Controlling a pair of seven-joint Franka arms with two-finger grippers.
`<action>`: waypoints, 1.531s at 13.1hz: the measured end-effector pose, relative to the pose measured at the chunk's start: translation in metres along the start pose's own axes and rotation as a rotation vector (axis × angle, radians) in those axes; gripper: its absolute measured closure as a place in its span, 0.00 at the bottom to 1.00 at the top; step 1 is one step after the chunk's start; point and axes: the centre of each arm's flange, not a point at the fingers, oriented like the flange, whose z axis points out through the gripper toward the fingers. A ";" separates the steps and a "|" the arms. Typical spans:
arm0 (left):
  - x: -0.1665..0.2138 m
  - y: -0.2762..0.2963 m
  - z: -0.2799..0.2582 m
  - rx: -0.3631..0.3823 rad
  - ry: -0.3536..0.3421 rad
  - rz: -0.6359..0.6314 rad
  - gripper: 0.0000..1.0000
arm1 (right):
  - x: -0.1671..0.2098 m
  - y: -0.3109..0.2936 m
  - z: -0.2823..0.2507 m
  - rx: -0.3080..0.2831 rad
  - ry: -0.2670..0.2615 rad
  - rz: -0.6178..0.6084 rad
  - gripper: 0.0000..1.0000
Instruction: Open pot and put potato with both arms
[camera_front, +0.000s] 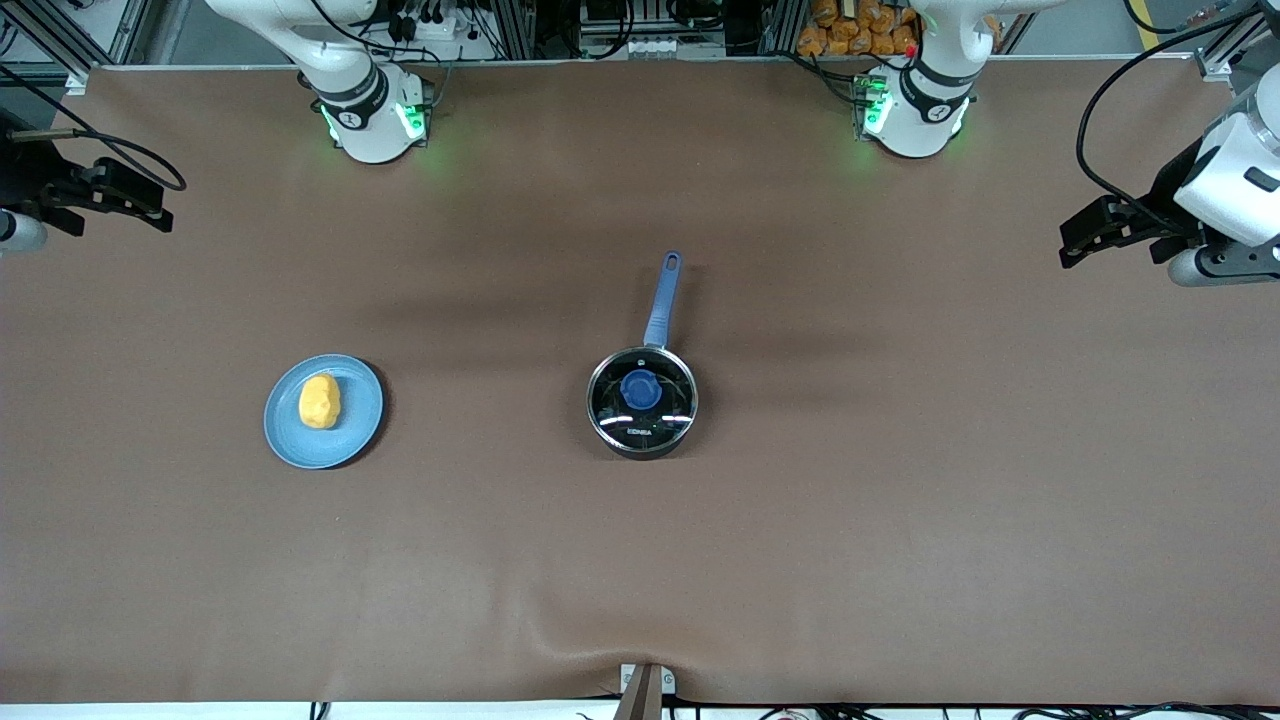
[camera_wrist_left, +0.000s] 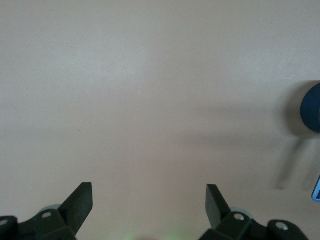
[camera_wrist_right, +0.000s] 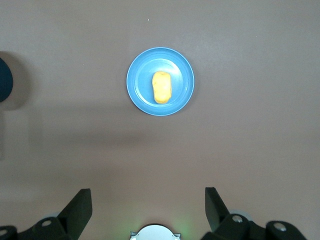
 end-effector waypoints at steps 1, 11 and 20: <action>0.000 0.000 0.000 0.000 0.000 0.000 0.00 | 0.004 0.000 0.008 0.000 0.007 0.000 0.00; 0.006 0.131 0.008 -0.027 0.001 0.021 0.00 | 0.041 -0.008 0.191 0.000 0.007 -0.018 0.00; 0.022 0.389 0.148 -0.181 0.036 -0.269 0.00 | 0.051 0.025 0.347 0.009 0.036 -0.034 0.00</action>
